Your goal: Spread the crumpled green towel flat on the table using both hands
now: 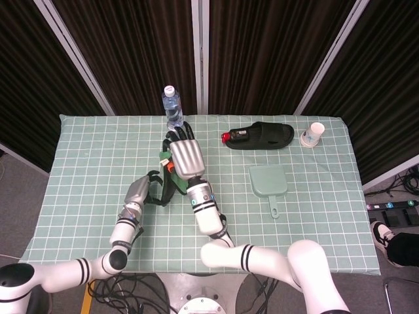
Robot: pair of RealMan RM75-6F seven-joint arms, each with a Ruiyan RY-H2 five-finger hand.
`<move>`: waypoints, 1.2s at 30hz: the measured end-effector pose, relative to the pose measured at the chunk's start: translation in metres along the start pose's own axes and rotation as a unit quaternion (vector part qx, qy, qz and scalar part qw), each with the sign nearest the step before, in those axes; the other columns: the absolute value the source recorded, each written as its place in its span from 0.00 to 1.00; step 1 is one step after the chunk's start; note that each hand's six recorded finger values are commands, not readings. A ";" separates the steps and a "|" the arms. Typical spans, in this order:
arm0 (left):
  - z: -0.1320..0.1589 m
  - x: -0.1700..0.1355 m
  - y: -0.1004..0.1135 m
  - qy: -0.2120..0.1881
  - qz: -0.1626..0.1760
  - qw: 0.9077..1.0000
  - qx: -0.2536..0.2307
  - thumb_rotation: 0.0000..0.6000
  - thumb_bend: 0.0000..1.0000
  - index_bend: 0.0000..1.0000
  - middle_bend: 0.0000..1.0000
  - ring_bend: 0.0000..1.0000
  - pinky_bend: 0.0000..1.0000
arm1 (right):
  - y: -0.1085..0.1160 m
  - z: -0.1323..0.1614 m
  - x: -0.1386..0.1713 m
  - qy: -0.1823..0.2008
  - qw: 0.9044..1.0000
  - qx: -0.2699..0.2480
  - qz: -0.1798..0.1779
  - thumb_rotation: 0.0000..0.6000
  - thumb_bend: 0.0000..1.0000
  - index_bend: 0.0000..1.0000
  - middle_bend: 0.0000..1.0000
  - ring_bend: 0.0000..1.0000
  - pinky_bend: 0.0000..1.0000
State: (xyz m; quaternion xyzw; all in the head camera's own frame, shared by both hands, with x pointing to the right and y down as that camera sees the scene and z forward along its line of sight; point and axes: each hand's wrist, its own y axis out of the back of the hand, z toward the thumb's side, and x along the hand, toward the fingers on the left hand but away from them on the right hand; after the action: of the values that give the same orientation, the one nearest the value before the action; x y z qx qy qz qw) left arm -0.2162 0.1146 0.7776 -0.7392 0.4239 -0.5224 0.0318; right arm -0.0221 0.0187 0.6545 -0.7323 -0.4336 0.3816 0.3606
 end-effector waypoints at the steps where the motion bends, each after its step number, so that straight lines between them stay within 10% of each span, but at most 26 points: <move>1: 0.001 0.001 0.001 -0.001 0.004 1.000 -0.011 1.00 0.10 0.62 0.30 0.25 0.27 | 0.002 -0.002 0.001 0.000 1.000 -0.003 0.000 1.00 0.49 0.73 0.29 0.13 0.02; 16: 0.005 -0.005 0.014 -0.025 0.026 0.999 -0.040 1.00 0.48 0.80 0.47 0.38 0.28 | 0.031 -0.026 0.018 0.002 1.000 -0.016 0.008 1.00 0.49 0.71 0.28 0.12 0.02; 27: 0.007 -0.039 0.060 -0.076 0.025 0.996 -0.028 1.00 0.48 0.81 0.47 0.38 0.28 | 0.064 -0.058 0.047 0.001 0.998 -0.047 0.036 1.00 0.49 0.70 0.28 0.12 0.02; 36: 0.024 -0.047 0.106 -0.115 0.087 0.989 0.022 1.00 0.47 0.81 0.47 0.38 0.27 | 0.078 -0.078 0.050 0.003 0.990 -0.096 0.099 1.00 0.49 0.69 0.28 0.10 0.01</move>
State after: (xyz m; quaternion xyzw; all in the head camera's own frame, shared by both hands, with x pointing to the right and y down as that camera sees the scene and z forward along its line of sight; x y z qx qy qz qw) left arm -0.2644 0.0678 0.6796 -0.7538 0.4683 -0.4384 0.1423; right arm 0.0905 0.0200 0.6100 -0.8039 -0.3930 0.3699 0.2501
